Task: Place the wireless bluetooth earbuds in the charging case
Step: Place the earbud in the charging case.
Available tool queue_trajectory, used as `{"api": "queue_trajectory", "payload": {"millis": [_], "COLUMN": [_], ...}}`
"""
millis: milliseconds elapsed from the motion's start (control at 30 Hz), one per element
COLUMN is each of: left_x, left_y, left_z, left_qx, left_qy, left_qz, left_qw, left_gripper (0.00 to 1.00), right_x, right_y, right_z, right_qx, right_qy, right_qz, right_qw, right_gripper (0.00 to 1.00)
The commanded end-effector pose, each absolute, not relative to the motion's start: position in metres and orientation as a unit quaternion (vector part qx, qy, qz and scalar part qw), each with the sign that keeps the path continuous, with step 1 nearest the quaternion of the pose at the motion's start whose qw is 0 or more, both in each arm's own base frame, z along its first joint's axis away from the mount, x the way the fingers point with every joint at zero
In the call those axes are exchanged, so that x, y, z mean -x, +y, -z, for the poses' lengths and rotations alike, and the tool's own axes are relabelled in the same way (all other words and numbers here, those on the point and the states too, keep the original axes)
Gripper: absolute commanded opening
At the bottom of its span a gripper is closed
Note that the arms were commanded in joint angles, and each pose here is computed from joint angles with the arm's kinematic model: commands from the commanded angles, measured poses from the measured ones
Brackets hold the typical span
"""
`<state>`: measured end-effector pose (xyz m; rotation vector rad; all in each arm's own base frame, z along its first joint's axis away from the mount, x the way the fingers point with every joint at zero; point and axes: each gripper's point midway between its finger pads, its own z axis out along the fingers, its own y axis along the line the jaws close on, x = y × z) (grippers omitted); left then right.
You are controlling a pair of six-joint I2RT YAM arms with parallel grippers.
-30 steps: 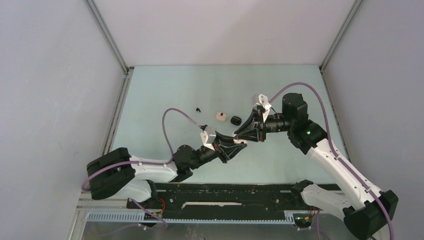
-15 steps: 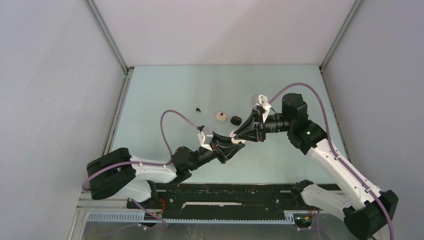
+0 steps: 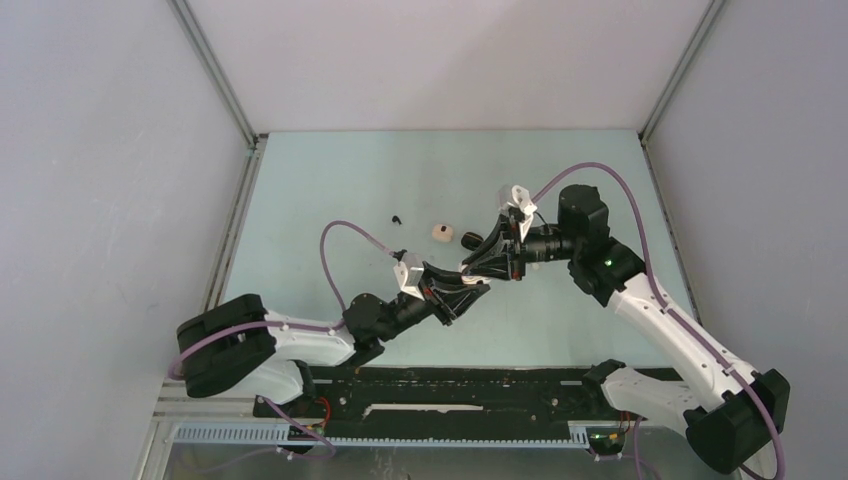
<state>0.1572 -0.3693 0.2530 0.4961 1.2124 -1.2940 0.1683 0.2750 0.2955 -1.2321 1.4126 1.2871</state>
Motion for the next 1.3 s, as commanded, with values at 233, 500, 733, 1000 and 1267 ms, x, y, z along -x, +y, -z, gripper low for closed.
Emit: {"api": "queue_trajectory", "payload": {"millis": [233, 500, 733, 1000, 1267], "left_x": [-0.154, -0.153, -0.152, -0.154, -0.16], "left_y": [-0.37, -0.368, -0.365, -0.362, -0.352], "left_z": [-0.277, -0.283, -0.285, -0.286, -0.285], "left_qx": [-0.199, -0.19, -0.179, -0.166, -0.149], "left_qy": [0.49, 0.482, 0.475, 0.473, 0.475], "left_qz": [0.583, 0.592, 0.603, 0.609, 0.6], "left_qw": [0.616, 0.617, 0.616, 0.615, 0.626], "left_gripper": [0.0, 0.0, 0.0, 0.0, 0.0], "right_x": [-0.17, -0.171, -0.171, -0.173, -0.171], "right_y": [0.279, 0.279, 0.28, 0.28, 0.277], "right_z": [-0.303, -0.307, -0.302, -0.3, -0.296], "right_qx": [0.485, 0.479, 0.476, 0.477, 0.48], "right_qy": [0.555, 0.554, 0.552, 0.552, 0.553], "right_qz": [-0.526, -0.532, -0.535, -0.533, -0.529], "right_qw": [0.425, 0.425, 0.426, 0.428, 0.428], "right_gripper": [0.0, 0.0, 0.0, 0.0, 0.0]}}
